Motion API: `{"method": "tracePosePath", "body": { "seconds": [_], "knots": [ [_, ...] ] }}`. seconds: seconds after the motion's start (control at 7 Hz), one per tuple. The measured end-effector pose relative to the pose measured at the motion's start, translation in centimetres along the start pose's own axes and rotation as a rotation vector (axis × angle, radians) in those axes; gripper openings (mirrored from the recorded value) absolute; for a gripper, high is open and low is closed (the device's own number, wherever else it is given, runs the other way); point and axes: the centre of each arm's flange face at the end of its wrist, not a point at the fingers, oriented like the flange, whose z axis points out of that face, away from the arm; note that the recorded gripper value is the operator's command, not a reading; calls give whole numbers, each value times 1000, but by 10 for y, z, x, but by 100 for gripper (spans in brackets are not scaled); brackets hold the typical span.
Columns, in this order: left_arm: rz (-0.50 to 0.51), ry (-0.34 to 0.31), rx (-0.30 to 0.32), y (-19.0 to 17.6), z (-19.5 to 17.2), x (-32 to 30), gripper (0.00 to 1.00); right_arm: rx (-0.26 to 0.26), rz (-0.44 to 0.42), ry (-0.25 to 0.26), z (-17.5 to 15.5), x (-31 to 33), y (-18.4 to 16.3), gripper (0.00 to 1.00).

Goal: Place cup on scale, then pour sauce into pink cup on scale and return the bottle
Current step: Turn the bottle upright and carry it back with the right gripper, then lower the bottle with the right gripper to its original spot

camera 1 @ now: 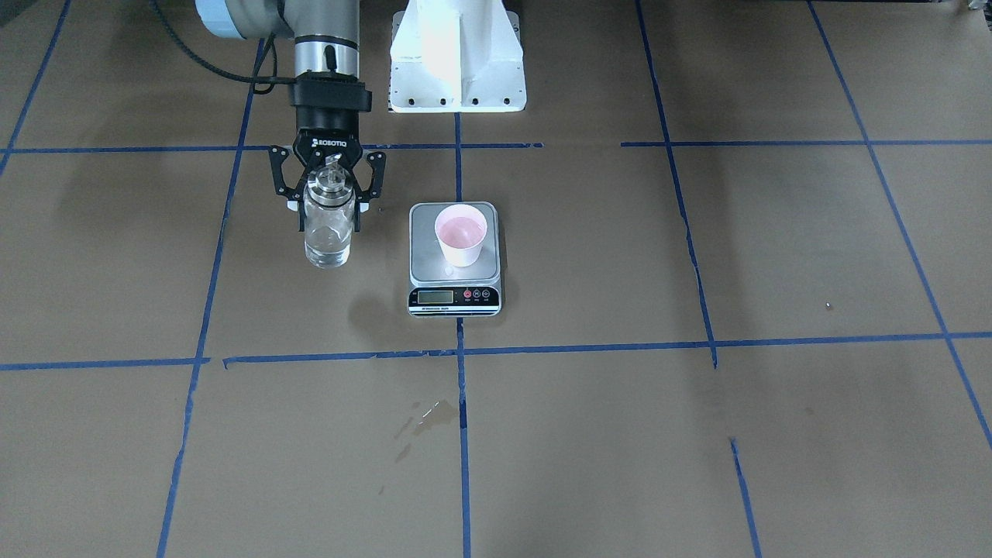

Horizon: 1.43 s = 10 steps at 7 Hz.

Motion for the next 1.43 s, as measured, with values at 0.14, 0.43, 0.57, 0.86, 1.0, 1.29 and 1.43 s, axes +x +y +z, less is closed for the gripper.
{"method": "tracePosePath", "body": {
  "seconds": [0.14, 0.43, 0.57, 0.86, 1.0, 1.29, 1.43],
  "knots": [
    [1, 0, 0, 0, 0, 0, 100, -5, 76, -21, 8, 30, 17, 0],
    [5, -1, -1, 0, 0, -1, 100, -6, 132, -35, 17, 94, 53, 0],
    [7, -1, 0, 0, 0, -1, 100, -7, 148, -35, 18, 115, 65, 0],
    [8, -2, 0, 0, 0, -1, 100, -14, 205, -16, 24, 136, 81, 0],
    [9, -3, 0, 0, 0, -1, 100, -16, 235, -6, 27, 140, 86, 0],
    [9, -3, -1, 0, 1, -1, 100, -21, 256, 11, 31, 147, 94, 0],
    [9, -3, -1, 0, 1, -1, 100, -23, 251, 22, 33, 151, 98, 0]
  ]
}}
